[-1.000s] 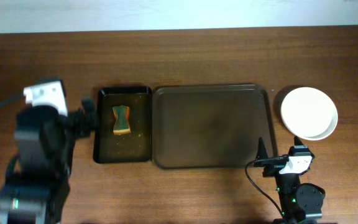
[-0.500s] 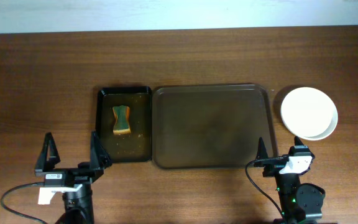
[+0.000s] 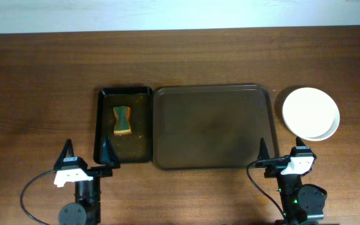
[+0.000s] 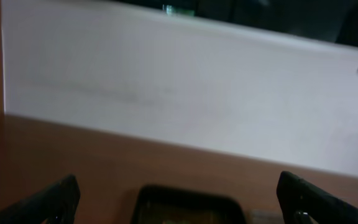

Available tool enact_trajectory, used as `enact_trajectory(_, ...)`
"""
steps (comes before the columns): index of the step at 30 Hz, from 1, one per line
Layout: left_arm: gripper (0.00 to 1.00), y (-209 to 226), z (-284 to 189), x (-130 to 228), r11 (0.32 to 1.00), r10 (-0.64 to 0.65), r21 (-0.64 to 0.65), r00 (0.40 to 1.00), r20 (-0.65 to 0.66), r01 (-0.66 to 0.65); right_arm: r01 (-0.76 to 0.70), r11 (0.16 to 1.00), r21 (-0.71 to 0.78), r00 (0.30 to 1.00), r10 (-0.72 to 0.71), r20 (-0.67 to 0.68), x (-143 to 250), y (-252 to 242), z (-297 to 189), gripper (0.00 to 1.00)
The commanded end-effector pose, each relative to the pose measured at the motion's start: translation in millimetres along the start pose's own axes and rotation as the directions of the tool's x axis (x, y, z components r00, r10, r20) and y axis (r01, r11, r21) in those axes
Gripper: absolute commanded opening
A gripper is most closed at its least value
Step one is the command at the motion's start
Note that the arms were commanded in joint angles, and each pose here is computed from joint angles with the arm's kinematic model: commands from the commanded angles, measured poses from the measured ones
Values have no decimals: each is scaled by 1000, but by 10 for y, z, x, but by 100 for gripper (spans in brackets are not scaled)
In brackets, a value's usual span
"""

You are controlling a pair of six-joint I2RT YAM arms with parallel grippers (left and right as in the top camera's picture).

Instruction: Clean dirty plates on tray and stack at the side

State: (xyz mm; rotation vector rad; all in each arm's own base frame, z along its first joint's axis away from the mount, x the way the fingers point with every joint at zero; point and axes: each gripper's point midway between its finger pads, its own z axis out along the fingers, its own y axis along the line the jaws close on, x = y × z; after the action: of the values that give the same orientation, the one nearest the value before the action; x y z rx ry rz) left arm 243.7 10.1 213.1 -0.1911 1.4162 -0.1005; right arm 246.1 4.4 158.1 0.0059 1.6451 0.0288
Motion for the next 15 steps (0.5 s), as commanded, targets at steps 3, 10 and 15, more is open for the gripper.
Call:
enact_trajectory(3,100,-23,-70,587,999,28,43,972,-233,-19,-3,1000,5,1000,3,-5,26,-3,0,98)
enact_trajectory(10,100,-58,-73,589,998,35,63,972,-234,-20,-3,1000,5,1000,3,-5,26,-3,0,98)
enact_trajectory(15,100,-58,-73,589,998,35,64,972,-234,-20,-4,1000,6,1000,4,-5,26,-3,0,99)
